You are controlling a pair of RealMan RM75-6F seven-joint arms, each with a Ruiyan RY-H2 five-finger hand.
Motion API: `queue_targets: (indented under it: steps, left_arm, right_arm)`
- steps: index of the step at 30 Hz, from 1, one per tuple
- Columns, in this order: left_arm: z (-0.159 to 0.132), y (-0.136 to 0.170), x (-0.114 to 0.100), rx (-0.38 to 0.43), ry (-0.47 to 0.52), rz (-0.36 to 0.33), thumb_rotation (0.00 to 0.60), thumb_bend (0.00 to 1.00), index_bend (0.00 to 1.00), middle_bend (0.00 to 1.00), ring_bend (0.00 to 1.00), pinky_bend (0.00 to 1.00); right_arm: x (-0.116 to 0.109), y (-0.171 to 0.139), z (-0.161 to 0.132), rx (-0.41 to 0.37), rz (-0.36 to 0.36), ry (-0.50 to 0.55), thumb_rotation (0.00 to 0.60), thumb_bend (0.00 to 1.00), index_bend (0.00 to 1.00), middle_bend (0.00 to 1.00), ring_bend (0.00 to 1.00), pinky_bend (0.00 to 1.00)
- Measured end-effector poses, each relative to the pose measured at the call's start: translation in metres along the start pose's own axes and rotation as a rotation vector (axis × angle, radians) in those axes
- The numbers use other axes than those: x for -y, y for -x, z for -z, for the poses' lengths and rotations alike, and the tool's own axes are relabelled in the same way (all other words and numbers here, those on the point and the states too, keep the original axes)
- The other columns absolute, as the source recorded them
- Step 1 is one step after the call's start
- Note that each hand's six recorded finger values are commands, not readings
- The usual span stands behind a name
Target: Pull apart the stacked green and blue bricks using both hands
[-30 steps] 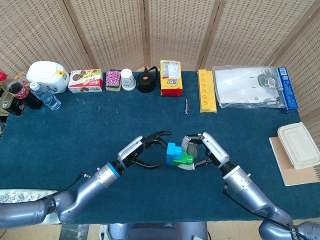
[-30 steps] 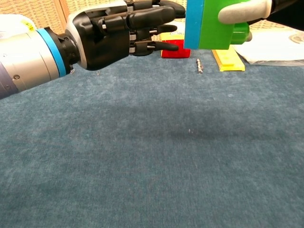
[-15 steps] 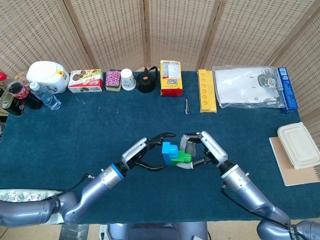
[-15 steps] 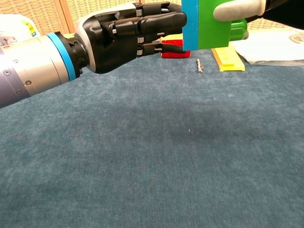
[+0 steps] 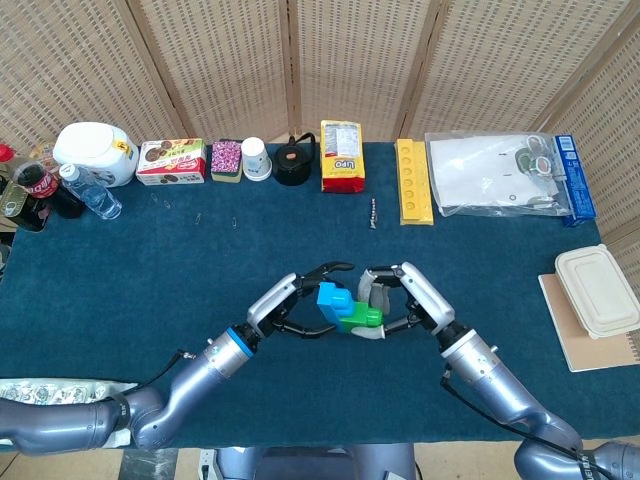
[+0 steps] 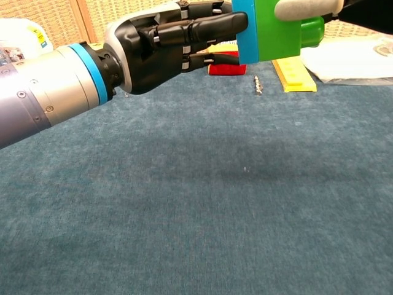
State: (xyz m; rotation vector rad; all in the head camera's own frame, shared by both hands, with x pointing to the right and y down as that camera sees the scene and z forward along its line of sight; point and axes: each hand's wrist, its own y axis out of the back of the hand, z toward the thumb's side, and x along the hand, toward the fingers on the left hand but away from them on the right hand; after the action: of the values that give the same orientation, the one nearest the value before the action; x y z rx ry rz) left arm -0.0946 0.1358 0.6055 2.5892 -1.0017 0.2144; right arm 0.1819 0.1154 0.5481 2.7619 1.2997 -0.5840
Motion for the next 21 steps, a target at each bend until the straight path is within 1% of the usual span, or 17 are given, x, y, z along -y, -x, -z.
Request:
queue_targets:
  steps: [5,13,21]
  left_arm:
    - [-0.0004,-0.0008,0.0001,0.005,-0.004,-0.015,0.526,0.34,0.55,0.16,0.05,0.20]
    - [-0.0023,-0.0016,-0.0013,0.010,0.009,-0.030,0.523,0.37,0.62,0.16,0.05,0.20]
    - [-0.0058,0.0006,-0.0075,0.021,0.013,-0.042,0.526,0.38,0.63,0.16,0.05,0.20]
  right_arm:
    - [0.0011,0.0004,-0.0018,-0.007,0.004,-0.006,0.600,0.00,0.73,0.66,0.70,0.69]
    - [0.0011,-0.0012,-0.0022,-0.004,0.006,-0.003,0.600,0.00,0.73,0.66,0.70,0.69]
    - [-0.0045,-0.0026,-0.0043,-0.002,0.012,0.028,0.600,0.00,0.73,0.66,0.70,0.69]
